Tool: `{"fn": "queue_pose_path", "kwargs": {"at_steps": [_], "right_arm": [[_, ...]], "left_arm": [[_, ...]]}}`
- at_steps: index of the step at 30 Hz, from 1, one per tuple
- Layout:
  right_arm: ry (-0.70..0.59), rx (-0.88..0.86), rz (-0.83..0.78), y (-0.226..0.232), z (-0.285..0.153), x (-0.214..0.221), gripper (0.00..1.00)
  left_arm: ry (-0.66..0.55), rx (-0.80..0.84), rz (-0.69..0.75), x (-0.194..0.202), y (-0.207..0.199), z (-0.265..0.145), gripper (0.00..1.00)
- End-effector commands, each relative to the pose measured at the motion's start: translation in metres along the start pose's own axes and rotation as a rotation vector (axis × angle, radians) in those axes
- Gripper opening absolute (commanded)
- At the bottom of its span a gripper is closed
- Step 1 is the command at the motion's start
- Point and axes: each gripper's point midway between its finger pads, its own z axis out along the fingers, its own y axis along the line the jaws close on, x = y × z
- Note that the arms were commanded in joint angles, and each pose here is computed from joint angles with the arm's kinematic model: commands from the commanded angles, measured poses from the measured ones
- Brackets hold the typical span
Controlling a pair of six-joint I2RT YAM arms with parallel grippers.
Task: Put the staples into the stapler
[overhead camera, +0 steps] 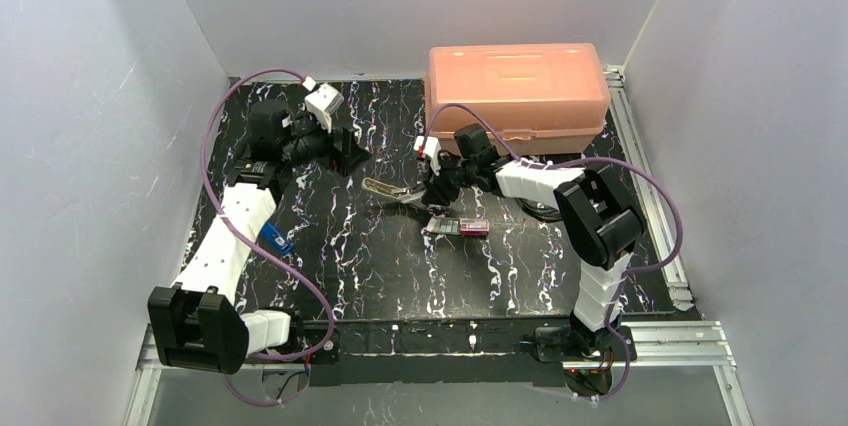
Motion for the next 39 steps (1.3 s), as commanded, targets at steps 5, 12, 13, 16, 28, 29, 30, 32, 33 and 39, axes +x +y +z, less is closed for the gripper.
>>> {"fn": "queue_pose_path", "kwargs": {"at_steps": [5, 12, 13, 16, 28, 29, 30, 32, 33, 39], "right_arm": [[-0.044, 0.018, -0.095, -0.016, 0.012, -0.022, 0.01], [-0.013, 0.012, -0.092, -0.013, 0.014, -0.007, 0.04], [-0.008, 0.01, -0.091, -0.012, 0.014, -0.005, 0.06], [0.016, 0.002, -0.084, -0.009, 0.014, 0.005, 0.16], [0.068, -0.013, -0.055, -0.006, 0.017, 0.028, 0.36], [0.071, -0.014, -0.051, -0.006, 0.017, 0.029, 0.37], [0.074, -0.015, -0.048, -0.006, 0.017, 0.031, 0.38], [0.078, -0.018, -0.041, -0.007, 0.017, 0.034, 0.39], [0.081, -0.02, -0.038, -0.006, 0.017, 0.035, 0.4], [0.094, -0.024, -0.024, -0.008, 0.019, 0.041, 0.41]], "left_arm": [[-0.017, -0.054, 0.051, -0.017, 0.002, -0.02, 0.79], [-0.016, -0.063, 0.065, -0.018, 0.002, -0.024, 0.8], [-0.015, -0.064, 0.066, -0.017, 0.002, -0.024, 0.8], [-0.009, -0.069, 0.075, -0.016, 0.002, -0.025, 0.8], [0.008, -0.077, 0.094, -0.009, 0.002, -0.028, 0.81], [0.009, -0.073, 0.096, -0.009, 0.001, -0.028, 0.81], [0.01, -0.072, 0.096, -0.008, 0.001, -0.028, 0.8], [0.014, -0.071, 0.097, -0.006, 0.001, -0.028, 0.8], [0.016, -0.069, 0.099, -0.005, 0.001, -0.028, 0.8], [0.026, -0.07, 0.108, -0.001, 0.002, -0.028, 0.8]]}}
